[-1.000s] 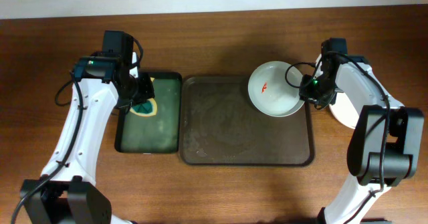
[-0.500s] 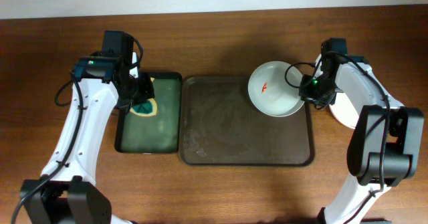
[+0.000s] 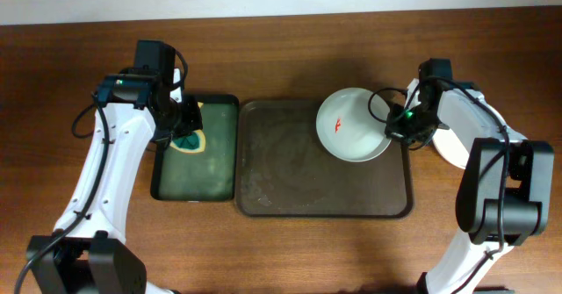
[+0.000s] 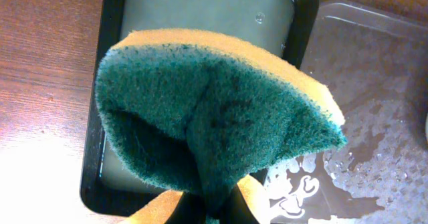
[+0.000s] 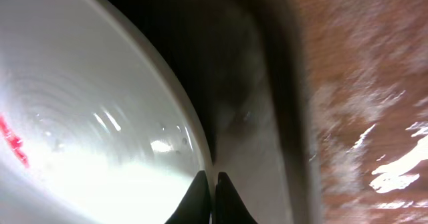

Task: Clean dirty plates on tray and stack at the side

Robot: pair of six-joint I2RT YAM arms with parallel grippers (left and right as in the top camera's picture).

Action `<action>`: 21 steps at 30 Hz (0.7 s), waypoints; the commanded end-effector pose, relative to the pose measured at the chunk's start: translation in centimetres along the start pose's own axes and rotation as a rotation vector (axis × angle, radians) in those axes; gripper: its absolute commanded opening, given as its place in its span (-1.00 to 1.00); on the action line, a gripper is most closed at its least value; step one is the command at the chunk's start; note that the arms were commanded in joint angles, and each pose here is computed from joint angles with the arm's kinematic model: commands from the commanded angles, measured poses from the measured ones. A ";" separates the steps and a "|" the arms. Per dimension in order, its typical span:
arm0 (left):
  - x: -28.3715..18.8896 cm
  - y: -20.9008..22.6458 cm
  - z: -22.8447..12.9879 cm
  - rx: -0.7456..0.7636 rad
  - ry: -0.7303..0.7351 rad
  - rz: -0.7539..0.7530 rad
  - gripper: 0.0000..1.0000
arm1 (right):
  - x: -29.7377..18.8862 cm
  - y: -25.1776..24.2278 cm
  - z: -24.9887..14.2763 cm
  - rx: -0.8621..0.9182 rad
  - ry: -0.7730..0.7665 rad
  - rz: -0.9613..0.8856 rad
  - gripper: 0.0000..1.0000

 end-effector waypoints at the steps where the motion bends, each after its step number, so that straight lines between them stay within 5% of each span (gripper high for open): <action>1: -1.0 -0.3 0.0 0.042 -0.026 -0.018 -1.00 | -1.3 1.5 -1.2 -0.023 0.036 0.046 -0.92; 12: -1.4 -5.3 -2.4 0.243 0.045 -0.128 -1.00 | 0.5 5.8 -5.5 -0.119 0.193 0.017 -0.91; 16: -1.8 -8.1 -3.2 0.301 0.078 -0.207 -1.00 | 1.2 6.4 -6.5 -0.126 0.218 0.010 -0.58; 21: 0.0 -11.2 -4.3 0.350 0.146 -0.304 -1.00 | 1.8 6.3 -6.1 -0.141 0.181 0.023 -0.54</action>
Point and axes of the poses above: each gripper's point midway between its finger pads, its own x axis out along the fingers, its own y axis along the line the jaws close on, z = x × y, the point moved 6 cm from there along -x, back along the fingers, and after that the axes turned 3 degrees about -x, right-handed, at the moved point
